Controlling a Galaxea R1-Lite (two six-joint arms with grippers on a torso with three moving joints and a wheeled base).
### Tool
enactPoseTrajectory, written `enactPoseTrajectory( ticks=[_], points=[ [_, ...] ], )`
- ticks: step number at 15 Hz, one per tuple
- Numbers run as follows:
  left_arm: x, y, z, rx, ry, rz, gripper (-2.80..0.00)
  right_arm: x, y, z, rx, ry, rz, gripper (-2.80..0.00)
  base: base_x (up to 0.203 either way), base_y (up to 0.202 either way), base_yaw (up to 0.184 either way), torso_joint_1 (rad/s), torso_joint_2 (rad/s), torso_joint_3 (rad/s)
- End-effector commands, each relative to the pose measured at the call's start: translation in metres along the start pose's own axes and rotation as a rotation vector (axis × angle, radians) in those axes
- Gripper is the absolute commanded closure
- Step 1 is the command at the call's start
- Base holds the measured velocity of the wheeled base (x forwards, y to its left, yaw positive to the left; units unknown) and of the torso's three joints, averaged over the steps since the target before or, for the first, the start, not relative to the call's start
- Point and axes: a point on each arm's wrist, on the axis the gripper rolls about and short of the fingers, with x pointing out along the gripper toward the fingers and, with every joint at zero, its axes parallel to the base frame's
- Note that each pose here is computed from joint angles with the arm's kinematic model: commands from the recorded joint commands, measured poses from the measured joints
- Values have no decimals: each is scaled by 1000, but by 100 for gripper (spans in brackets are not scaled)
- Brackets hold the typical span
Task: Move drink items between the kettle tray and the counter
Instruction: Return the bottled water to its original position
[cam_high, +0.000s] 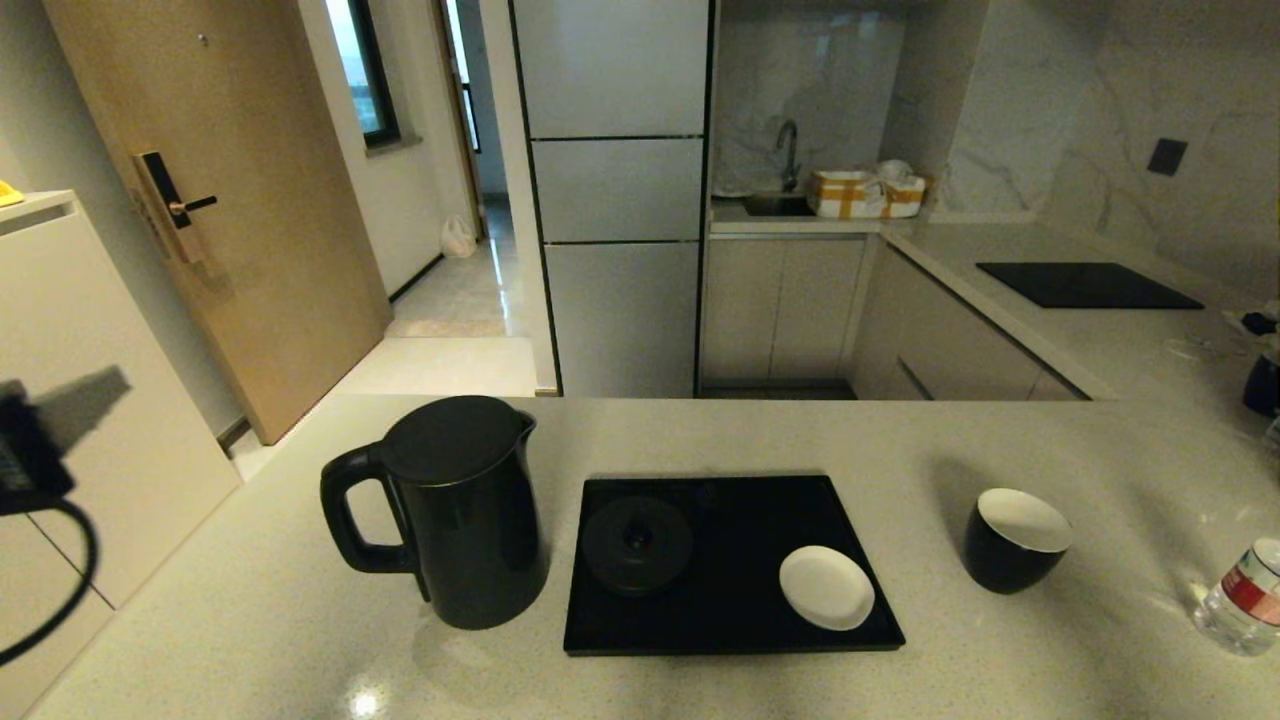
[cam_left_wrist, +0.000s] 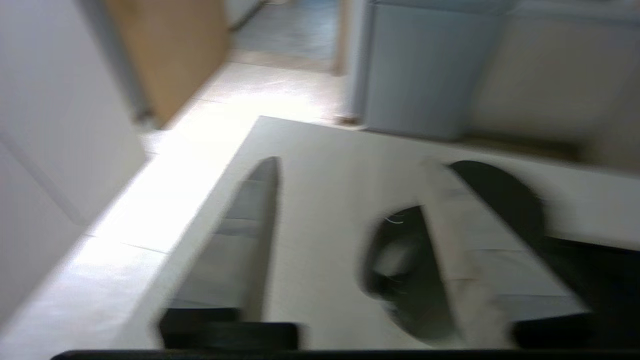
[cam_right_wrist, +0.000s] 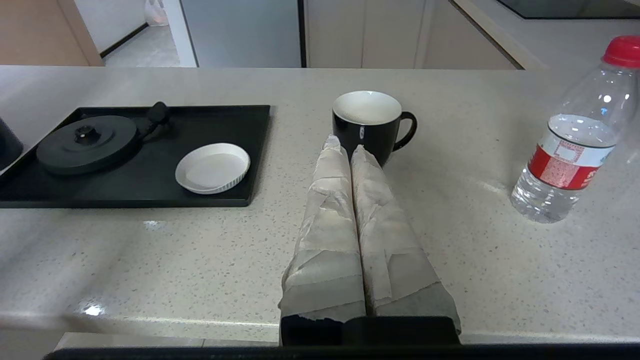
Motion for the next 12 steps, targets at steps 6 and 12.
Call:
enactPoseTrajectory(
  ticks=[6,12],
  points=[
    [-199,41,-54,-12,164,-70,0,0,0,0,0,0,1,0,0,0,0,0,0,0],
    [-180,39,-117,93,150,-105,0,0,0,0,0,-1,1,0,0,0,0,0,0,0]
  ],
)
